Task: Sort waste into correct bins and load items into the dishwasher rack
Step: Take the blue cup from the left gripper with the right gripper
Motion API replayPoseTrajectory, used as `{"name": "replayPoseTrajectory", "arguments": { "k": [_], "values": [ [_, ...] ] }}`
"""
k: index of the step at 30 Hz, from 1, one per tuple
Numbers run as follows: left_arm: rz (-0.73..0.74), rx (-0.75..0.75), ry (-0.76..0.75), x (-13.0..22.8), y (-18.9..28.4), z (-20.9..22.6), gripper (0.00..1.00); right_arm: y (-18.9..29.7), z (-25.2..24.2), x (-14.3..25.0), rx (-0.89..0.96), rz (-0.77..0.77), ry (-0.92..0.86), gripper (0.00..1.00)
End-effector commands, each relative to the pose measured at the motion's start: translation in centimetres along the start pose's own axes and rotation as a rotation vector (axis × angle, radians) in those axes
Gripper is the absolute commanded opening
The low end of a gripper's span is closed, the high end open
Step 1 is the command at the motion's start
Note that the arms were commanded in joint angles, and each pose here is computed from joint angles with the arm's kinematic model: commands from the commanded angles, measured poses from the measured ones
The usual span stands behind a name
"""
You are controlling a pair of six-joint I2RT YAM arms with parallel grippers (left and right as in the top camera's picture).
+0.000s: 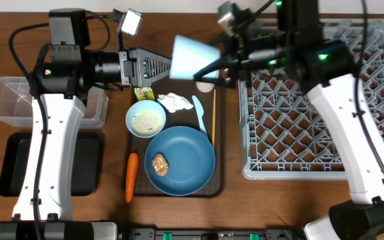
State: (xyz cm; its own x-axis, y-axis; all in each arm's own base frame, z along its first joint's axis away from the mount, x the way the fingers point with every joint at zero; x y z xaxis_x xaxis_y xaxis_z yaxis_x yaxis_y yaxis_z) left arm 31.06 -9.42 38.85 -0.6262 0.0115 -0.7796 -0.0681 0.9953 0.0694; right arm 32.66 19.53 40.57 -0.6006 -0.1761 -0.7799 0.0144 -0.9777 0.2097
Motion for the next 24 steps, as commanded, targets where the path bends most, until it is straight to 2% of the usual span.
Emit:
{"name": "replayPoseTrajectory", "arguments": {
  "k": [1, 6, 9, 13, 18, 20, 24],
  "values": [
    [0.001, 0.043, -0.018, -0.2, -0.2, -0.6, 0.58, 3.4, -0.8, -0.8, 0.143, -0.068, -0.071, 0.43],
    [0.001, 0.043, -0.021, -0.2, -0.2, -0.6, 0.59, 9.9, -1.6, -0.2, 0.422, -0.171, -0.216, 0.44],
    [0.001, 0.043, -0.021, -0.2, -0.2, -0.6, 0.59, 14.4, -1.9, 1.3, 0.711, -0.248, -0.382, 0.44],
    [0.001, 0.043, -0.021, -0.2, -0.2, -0.7, 0.59, 20.4, -0.9, 4.9, 1.132, -0.357, -0.671, 0.45],
    [0.001, 0.043, -0.009, -0.2, -0.2, -0.7, 0.59, 25.6, 1.2, 9.7, 1.506, -0.385, -0.93, 0.48],
    [0.001, 0.043, -0.004, -0.2, -0.2, -0.7, 0.59, 27.3, 1.5, 11.3, 1.617, -0.374, -1.02, 0.49],
    [0.001, 0.043, 0.006, -0.2, -0.2, -0.7, 0.59, 29.1, 1.3, 13.3, 1.667, -0.364, -1.167, 0.49]
  ]
}}
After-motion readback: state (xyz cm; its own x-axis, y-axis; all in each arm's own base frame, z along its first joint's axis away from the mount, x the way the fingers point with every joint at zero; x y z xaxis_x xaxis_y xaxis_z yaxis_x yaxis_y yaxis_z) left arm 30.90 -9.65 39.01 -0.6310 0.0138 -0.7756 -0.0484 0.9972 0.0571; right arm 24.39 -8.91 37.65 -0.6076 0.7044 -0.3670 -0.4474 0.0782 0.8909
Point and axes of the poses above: each gripper's point midway between its finger pads, its own y axis back along the fingers, its own z axis along the line the jaws close on, x = y × z, the point moved 8 cm from there along y, back along the fingers, and after that the axes turned 15 degrees about -y, right-handed, at the moved point
